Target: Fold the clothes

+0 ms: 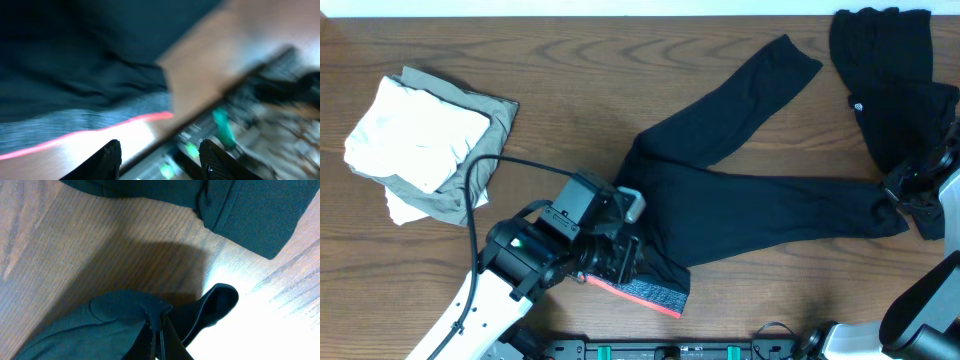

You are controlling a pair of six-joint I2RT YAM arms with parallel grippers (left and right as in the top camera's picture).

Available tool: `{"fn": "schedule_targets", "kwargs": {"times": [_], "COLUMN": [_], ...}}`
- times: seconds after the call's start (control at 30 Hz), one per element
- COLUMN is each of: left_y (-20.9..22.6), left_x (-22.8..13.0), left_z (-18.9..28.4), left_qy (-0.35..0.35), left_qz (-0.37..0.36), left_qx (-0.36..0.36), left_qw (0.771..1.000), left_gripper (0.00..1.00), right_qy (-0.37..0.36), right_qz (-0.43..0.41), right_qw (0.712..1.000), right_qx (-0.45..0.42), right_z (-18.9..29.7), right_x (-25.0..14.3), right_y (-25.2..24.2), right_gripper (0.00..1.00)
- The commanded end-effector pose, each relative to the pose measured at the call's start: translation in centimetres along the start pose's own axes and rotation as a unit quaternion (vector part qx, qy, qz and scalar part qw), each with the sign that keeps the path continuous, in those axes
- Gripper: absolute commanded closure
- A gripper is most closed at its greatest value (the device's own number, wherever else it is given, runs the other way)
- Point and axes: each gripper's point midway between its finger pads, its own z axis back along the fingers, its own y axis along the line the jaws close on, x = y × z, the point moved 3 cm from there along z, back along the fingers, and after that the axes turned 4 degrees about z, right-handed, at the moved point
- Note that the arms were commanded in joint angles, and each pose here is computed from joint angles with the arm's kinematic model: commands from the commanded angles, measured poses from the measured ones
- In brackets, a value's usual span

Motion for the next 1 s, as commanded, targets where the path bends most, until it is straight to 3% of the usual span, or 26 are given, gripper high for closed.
{"fn": "schedule_targets", "kwargs": {"times": [0.0, 0.13, 0.3, 0.57, 0.77, 0.97], "left_y": [4.4, 7.4, 10.4, 13.8, 14.0, 14.5], "left_x": [2.5, 3.6, 3.9, 4.2, 3.3, 2.1], "left_z": [1.3, 2.1, 0.8, -3.2, -6.8, -9.0], "left_qy": [-0.078, -0.105, -0.071, 0.015, 0.102, 0.157], "left_qz": [0.047, 0.093, 0.146, 0.2, 0.207, 0.217], "left_qx": [0.135, 0.191, 0.218, 0.224, 0.16, 0.146], "left_qw": [0.987, 0.972, 0.962, 0.954, 0.96, 0.952], "left_gripper": [0.46, 0.32, 0.23, 0.22, 0.22, 0.22], "right_qy": [-0.004, -0.003, -0.002, -0.001, -0.001, -0.001], "right_qz": [0.01, 0.01, 0.01, 0.01, 0.01, 0.01], "right_qw": [1.0, 1.0, 1.0, 1.0, 1.0, 1.0], "right_qx": [0.002, 0.001, 0.003, 0.002, 0.002, 0.002], "right_z": [0.2, 0.2, 0.2, 0.2, 0.2, 0.2], "right_x": [0.3, 0.3, 0.2, 0.2, 0.2, 0.2], "right_y": [0.2, 0.2, 0.3, 0.3, 0.3, 0.3], "right_gripper": [0.99, 0.99, 0.99, 0.99, 0.99, 0.99]}}
